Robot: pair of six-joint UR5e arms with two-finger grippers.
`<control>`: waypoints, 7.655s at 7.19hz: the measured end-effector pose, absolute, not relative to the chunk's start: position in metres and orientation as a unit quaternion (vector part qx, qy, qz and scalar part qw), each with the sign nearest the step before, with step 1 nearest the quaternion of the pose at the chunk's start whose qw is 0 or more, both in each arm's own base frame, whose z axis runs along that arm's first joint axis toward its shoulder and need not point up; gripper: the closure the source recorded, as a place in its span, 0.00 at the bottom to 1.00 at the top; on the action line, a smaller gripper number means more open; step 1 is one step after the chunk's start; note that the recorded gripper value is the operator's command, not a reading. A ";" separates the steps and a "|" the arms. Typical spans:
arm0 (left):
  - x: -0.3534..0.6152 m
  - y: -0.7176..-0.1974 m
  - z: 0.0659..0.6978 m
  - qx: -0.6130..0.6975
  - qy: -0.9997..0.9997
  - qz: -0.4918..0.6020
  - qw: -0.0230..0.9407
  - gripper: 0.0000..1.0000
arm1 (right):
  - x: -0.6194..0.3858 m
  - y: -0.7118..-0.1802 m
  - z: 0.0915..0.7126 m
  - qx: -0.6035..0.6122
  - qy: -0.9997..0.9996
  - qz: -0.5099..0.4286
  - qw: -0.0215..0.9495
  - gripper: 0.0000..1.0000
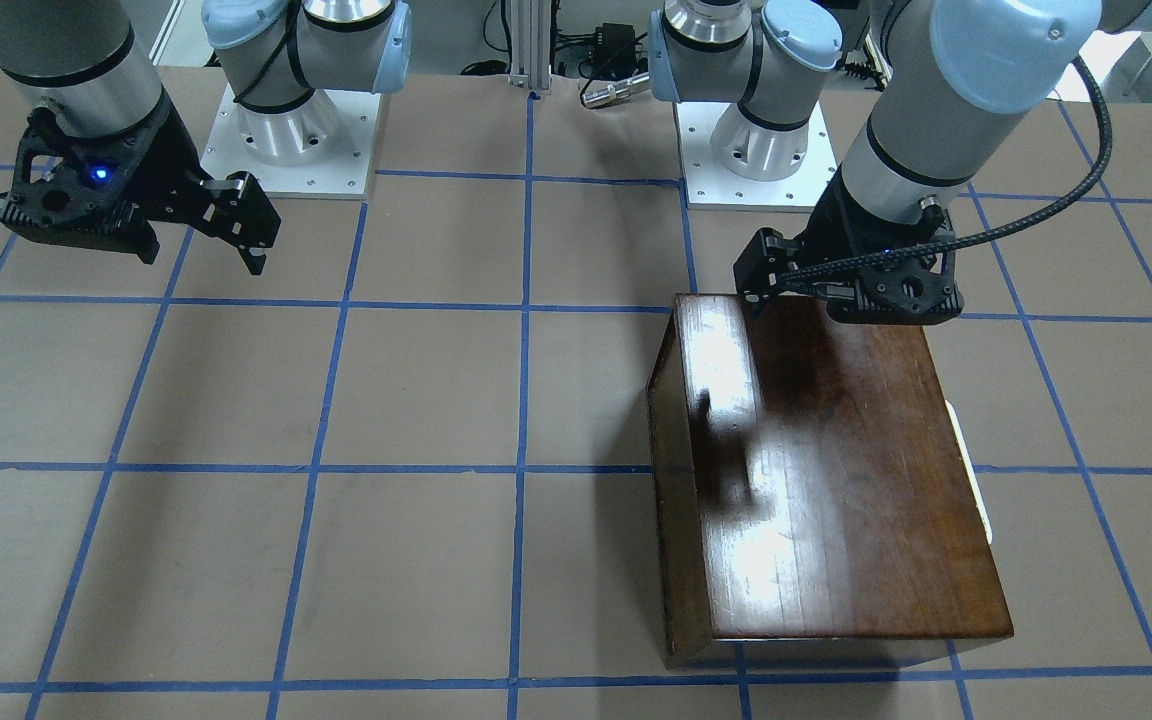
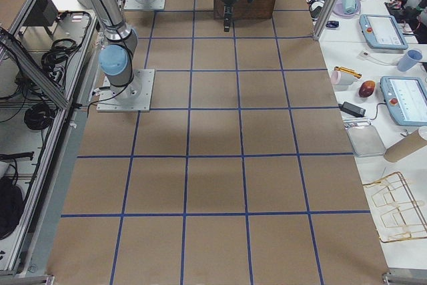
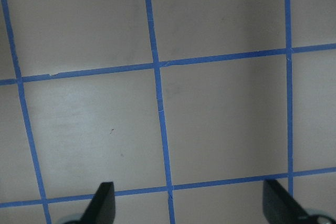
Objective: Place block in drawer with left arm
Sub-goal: 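Move the left gripper down beside the cabinet to the white drawer handle, then close the left gripper on the white drawer handle, then pull the drawer handle away from the cabinet with the left gripper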
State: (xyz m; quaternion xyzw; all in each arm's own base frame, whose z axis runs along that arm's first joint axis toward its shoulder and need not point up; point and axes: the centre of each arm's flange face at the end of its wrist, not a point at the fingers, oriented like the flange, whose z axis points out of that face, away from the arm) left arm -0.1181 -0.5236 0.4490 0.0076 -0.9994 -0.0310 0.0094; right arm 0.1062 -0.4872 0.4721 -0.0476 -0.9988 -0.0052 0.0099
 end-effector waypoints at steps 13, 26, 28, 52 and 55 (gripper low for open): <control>0.135 -0.581 0.403 0.050 -0.997 -0.007 0.049 0.00 | 0.106 -0.487 0.472 -0.048 -0.999 -0.005 0.010 0.00; 0.157 -0.623 0.287 -0.004 -0.991 -0.035 0.126 0.00 | 0.106 -0.487 0.472 -0.048 -0.999 -0.005 0.010 0.00; 0.156 -0.623 0.283 -0.004 -0.991 -0.041 0.129 0.00 | 0.106 -0.487 0.472 -0.048 -0.999 -0.005 0.010 0.00; 0.208 -0.640 0.287 -0.104 -0.986 -0.030 0.126 0.00 | 0.106 -0.487 0.472 -0.048 -0.999 -0.005 0.010 0.00; 0.212 -0.645 0.291 -0.107 -0.987 -0.027 0.119 0.00 | 0.106 -0.487 0.472 -0.048 -0.999 -0.005 0.010 0.00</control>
